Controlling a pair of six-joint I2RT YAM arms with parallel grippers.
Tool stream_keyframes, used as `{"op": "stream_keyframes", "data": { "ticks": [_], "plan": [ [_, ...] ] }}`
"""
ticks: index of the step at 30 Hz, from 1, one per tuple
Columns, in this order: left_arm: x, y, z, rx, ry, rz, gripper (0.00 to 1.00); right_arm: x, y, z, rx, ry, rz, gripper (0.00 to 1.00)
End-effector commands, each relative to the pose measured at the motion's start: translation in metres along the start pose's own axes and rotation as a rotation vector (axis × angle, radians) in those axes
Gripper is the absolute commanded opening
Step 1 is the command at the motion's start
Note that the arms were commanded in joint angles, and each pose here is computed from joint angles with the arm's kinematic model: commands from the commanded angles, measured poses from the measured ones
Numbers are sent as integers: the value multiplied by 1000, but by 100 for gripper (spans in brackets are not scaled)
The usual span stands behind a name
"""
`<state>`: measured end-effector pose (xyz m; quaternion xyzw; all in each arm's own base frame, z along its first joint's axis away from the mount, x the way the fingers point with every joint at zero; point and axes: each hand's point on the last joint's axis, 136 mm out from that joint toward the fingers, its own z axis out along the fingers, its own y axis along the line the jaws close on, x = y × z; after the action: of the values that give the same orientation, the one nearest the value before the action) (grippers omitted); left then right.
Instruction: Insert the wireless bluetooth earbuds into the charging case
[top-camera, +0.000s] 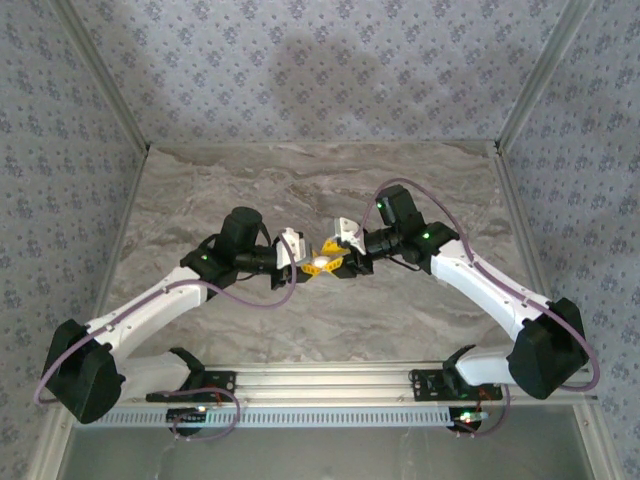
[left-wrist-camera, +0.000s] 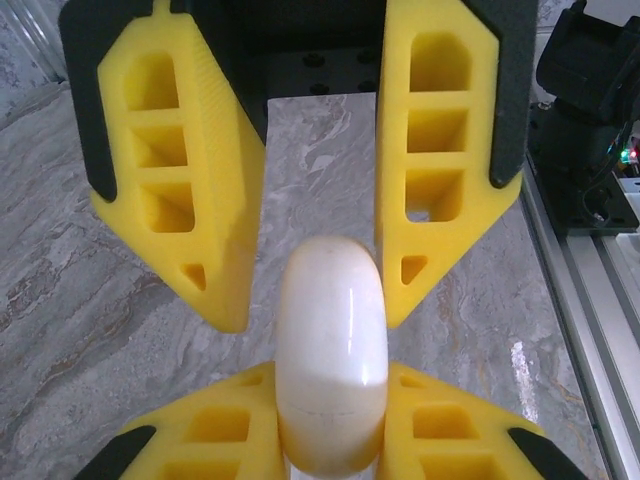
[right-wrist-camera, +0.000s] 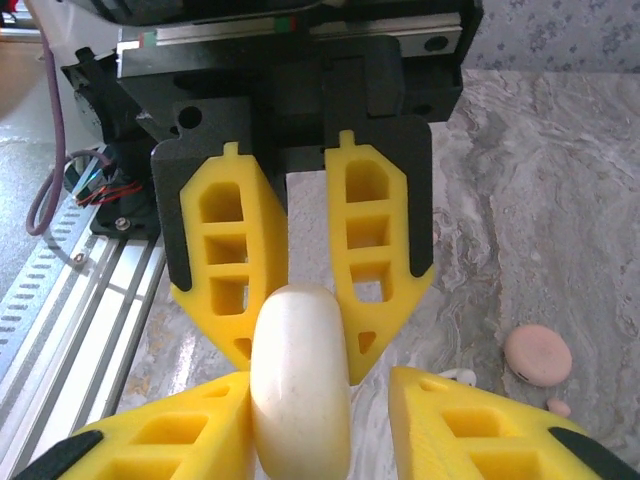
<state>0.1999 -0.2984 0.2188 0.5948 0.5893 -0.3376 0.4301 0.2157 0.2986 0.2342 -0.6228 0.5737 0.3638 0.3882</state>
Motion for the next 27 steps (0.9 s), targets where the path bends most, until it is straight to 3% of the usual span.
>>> {"op": "stream_keyframes", "data": {
  "ticks": [1,20,27],
  "plan": [
    [-6,-8,-3,26,-18,18,19,-9,-20,-9,95,-1,5,40],
    [-9,-5,-5,11,-49,14,17,-13,-31,-29,183,-33,35,44],
    [0,25,-14,-107,-120,-91,17,-23,-43,-39,259,-74,111,47]
  ]
}}
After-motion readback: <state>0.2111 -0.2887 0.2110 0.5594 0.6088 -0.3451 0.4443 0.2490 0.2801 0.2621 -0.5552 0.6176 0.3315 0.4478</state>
